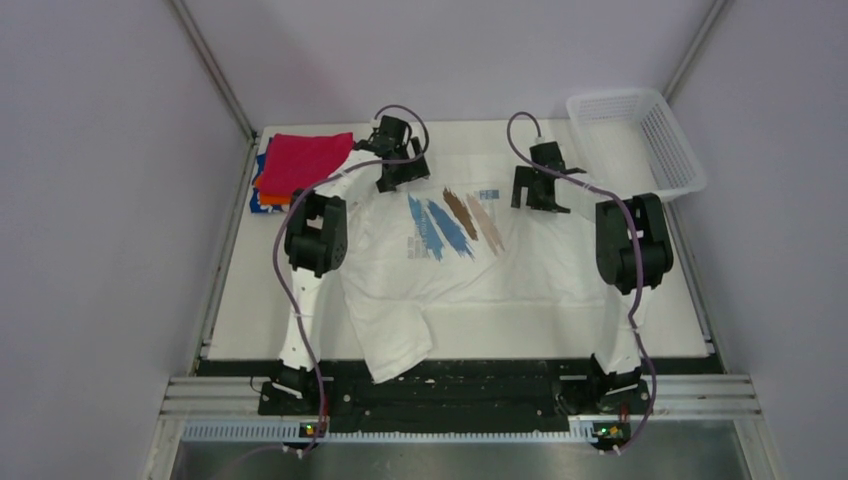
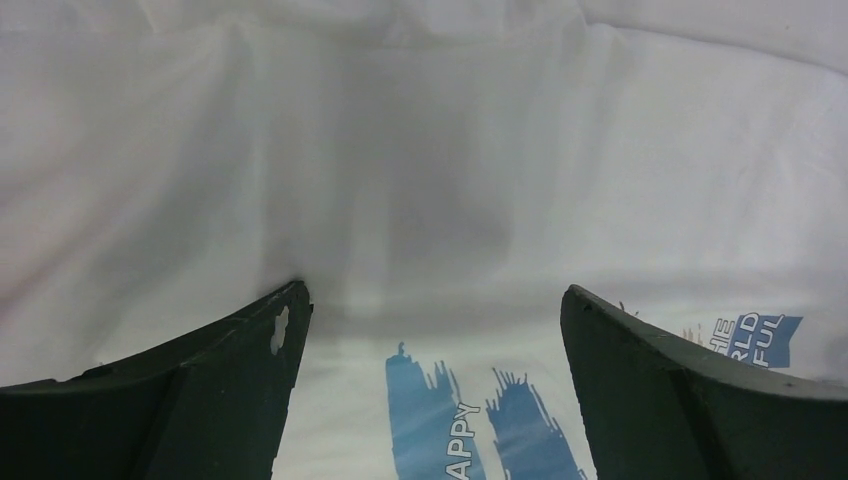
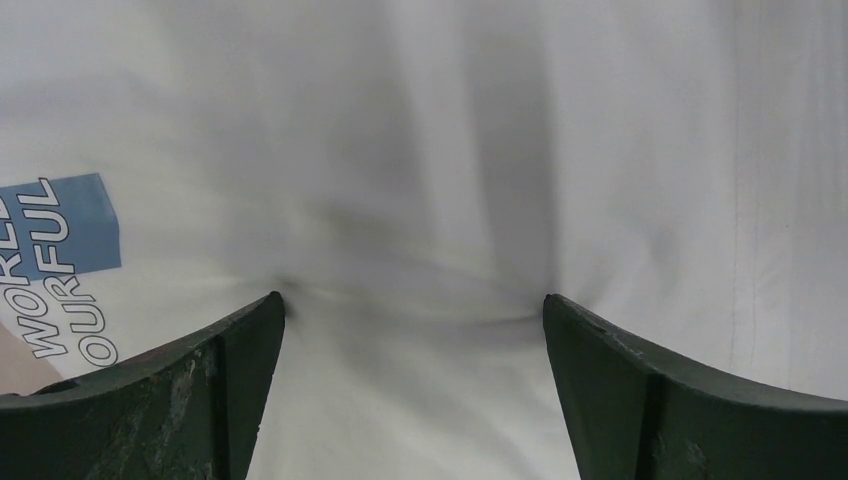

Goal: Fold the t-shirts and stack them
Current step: Flatten out the tshirt, then grab the side of the flattened tshirt closest away from the robot with both arms

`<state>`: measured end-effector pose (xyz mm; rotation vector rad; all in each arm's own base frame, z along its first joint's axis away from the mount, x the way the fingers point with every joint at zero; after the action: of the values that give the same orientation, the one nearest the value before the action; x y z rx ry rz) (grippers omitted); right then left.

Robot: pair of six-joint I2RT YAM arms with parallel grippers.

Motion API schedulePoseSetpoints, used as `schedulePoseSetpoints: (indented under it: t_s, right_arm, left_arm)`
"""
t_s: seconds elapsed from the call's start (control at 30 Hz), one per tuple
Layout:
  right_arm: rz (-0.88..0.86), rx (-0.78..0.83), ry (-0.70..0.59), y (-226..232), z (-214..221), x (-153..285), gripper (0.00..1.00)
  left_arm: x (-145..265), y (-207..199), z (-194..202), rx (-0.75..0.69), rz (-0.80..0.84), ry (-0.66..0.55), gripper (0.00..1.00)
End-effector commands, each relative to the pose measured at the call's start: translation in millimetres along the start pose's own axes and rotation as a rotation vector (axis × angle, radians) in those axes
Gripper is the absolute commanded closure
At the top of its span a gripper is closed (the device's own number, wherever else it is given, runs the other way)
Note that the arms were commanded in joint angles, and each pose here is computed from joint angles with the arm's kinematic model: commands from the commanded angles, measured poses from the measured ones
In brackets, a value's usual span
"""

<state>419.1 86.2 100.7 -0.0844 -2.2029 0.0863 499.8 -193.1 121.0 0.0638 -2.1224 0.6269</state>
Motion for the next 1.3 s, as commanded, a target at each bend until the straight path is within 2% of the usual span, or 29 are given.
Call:
schedulePoseSetpoints:
  t_s: [0.0, 0.17, 0.27, 0.37, 0.5, 0.63, 0.83, 1.0, 1.13, 1.27]
  right_arm:
    - [0.002, 0.010, -0.045, -8, -17, 21, 0.01]
    - [-0.050, -0.054, -0.203, -15, -39, 84, 0.01]
    - [-0.069, -0.136, -0.276, -22, -26, 117, 0.01]
    - [-0.079, -0.222, -0.330, -30, 2, 141, 0.01]
    - [-0.086, -0.348, -0.354, -40, 34, 150, 0.01]
    - [-0.139, -0.386, -0.377, -40, 47, 156, 0.01]
    - [-0.121, -0.370, -0.347, -42, 47, 157, 0.01]
    - [-0.065, -0.378, -0.327, -46, 51, 152, 0.01]
    - [-0.036, -0.387, -0.325, -49, 52, 151, 0.01]
    - [0.006, -0.419, -0.323, -55, 55, 152, 0.01]
  left_arm:
    - [29, -5, -16, -0.022, 0.018, -0.030, 0.01]
    - [103, -22, -22, -0.073, 0.066, -0.125, 0.01]
    - [150, -21, 0, -0.097, 0.074, -0.161, 0.01]
    - [192, -7, 37, -0.099, 0.073, -0.162, 0.01]
    - [225, 31, 107, -0.080, -0.033, -0.084, 0.01]
    - [250, 74, 178, -0.122, -0.098, 0.027, 0.02]
    - [274, 131, 267, -0.163, -0.202, 0.281, 0.16]
    - [289, 150, 304, -0.224, -0.292, 0.397, 0.24]
    - [280, 147, 328, -0.236, -0.212, 0.513, 0.34]
    - [271, 152, 337, -0.275, -0.267, 0.544, 0.43]
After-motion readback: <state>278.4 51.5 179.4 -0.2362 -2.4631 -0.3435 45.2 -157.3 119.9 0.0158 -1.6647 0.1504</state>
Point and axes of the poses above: each gripper's point midway between its finger pads, its own x axis back along the fingers, its own y axis along the line the jaws close on, z = x × y, the point moved 9 cm from there along x, back along the fingers, and after that the axes turned 8 degrees about x, right-handed, at the moved point
